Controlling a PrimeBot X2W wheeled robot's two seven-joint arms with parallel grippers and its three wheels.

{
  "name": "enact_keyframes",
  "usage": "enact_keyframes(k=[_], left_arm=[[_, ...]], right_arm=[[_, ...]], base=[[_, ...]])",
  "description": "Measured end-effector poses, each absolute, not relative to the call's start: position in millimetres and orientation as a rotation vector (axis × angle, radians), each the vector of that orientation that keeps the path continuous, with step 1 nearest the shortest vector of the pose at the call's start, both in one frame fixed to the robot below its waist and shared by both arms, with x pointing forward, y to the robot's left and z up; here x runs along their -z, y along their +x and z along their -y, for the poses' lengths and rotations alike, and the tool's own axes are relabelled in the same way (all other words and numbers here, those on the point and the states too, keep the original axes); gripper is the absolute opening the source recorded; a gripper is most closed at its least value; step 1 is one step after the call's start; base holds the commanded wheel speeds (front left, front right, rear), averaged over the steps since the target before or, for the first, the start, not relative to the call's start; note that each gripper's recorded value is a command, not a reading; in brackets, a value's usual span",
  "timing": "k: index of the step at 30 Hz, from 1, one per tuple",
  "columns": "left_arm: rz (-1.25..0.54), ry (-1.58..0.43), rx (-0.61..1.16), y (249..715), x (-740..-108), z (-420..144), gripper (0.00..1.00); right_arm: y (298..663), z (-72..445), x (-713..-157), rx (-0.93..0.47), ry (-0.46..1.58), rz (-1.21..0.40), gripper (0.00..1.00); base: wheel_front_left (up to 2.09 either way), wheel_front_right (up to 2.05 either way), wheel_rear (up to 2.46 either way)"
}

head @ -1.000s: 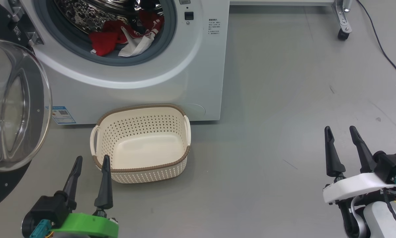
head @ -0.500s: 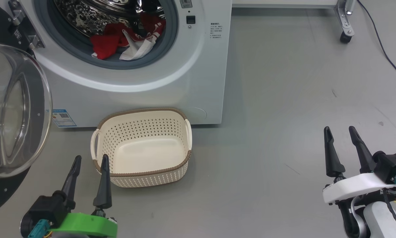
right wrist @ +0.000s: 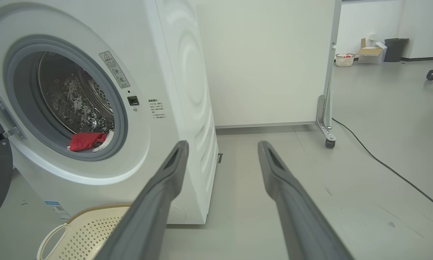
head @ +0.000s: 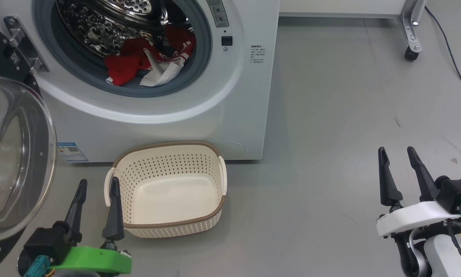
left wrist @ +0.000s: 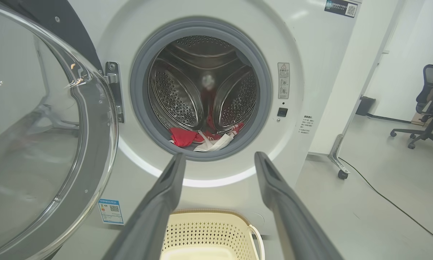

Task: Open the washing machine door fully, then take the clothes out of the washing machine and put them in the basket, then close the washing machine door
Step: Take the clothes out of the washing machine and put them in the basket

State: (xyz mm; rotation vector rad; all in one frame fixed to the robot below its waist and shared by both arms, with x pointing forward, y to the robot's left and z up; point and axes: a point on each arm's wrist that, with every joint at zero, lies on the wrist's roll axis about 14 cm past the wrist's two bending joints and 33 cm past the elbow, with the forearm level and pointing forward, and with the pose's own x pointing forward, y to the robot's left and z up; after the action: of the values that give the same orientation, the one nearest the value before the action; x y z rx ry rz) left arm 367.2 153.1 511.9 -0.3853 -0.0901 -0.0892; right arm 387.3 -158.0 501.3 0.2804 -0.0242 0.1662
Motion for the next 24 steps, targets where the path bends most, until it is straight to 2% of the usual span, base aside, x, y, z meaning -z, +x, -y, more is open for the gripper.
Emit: enact_keyframes(k=[13, 24], left_arm=[[0.097, -0.366, 0.077, 367.6, -513.8, -156.2, 1.00], [0.088, -0.381, 0.087, 367.8, -511.6, -151.9, 1.00]], right_arm=[[388.7, 157.5, -500.0, -0.166, 0.282, 0.021, 1.00], [388.2, 160.6, -500.3, -0.156, 0.283, 0.023, 1.00]], base=[[1.30, -1.37, 0.07], [0.72, -0.96, 0.24]])
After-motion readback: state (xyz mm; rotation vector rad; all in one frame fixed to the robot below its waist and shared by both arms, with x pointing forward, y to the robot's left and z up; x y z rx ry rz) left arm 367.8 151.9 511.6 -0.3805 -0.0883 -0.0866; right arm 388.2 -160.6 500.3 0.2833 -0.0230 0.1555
